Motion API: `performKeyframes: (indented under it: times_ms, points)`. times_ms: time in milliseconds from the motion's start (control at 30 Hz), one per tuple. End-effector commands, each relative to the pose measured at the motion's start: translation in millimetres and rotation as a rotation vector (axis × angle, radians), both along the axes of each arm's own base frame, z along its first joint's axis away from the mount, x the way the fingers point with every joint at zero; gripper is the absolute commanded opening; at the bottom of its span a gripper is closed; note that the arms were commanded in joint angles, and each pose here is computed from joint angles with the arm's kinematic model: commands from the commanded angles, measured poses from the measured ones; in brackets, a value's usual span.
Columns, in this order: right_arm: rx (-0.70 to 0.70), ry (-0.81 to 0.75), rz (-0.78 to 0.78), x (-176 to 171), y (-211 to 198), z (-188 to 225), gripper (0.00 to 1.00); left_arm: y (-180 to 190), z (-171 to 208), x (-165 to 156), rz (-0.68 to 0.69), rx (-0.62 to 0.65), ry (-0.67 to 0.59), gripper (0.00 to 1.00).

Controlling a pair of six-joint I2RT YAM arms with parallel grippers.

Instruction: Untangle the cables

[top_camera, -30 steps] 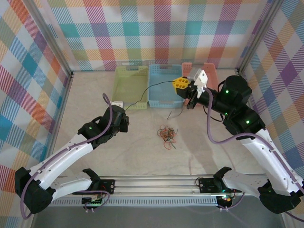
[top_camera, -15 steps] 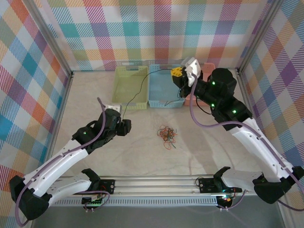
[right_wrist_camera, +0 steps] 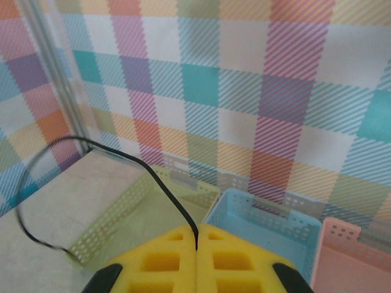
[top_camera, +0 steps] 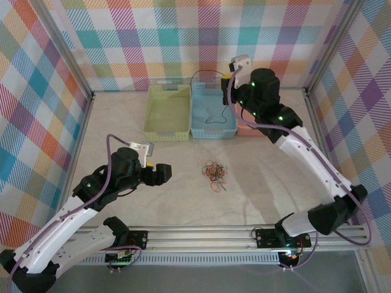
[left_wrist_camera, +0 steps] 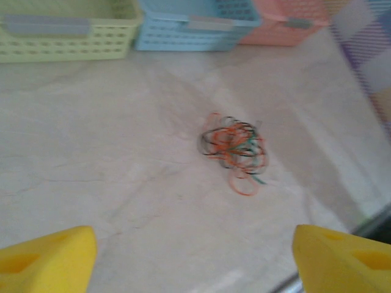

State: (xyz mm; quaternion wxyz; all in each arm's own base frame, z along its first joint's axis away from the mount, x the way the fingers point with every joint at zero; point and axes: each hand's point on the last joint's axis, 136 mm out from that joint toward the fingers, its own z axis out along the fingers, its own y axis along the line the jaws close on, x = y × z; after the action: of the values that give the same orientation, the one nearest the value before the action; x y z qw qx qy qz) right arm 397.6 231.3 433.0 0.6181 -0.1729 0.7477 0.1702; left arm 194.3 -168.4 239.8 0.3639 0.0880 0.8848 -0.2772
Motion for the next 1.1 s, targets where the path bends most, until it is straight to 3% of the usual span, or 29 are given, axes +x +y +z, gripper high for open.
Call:
performKeyframes:
  times_ms: [0, 267, 533, 800, 1067]
  points:
    - [0.051, 0.077, -0.076, 17.9, -9.1, -13.0, 0.00, -14.5, 43.1, -25.1, -0.138, -0.157, -0.061, 0.89]
    - [0.095, 0.165, -0.146, 62.0, -16.3, -49.0, 0.00, 23.5, 50.1, -31.0, -0.028, -0.049, -0.110, 0.88]
    - [0.123, 0.214, -0.215, 104.4, -23.6, -75.4, 0.00, 40.4, 14.0, -22.3, 0.042, 0.085, -0.078, 0.88]
    - [0.136, 0.260, -0.263, 144.5, -25.5, -99.7, 0.00, 44.7, 11.3, -24.2, 0.049, 0.087, -0.094, 0.88]
    - [0.120, 0.345, -0.353, 180.8, -28.6, -151.3, 0.00, 45.5, 10.2, -25.1, 0.049, 0.088, -0.096, 0.88]
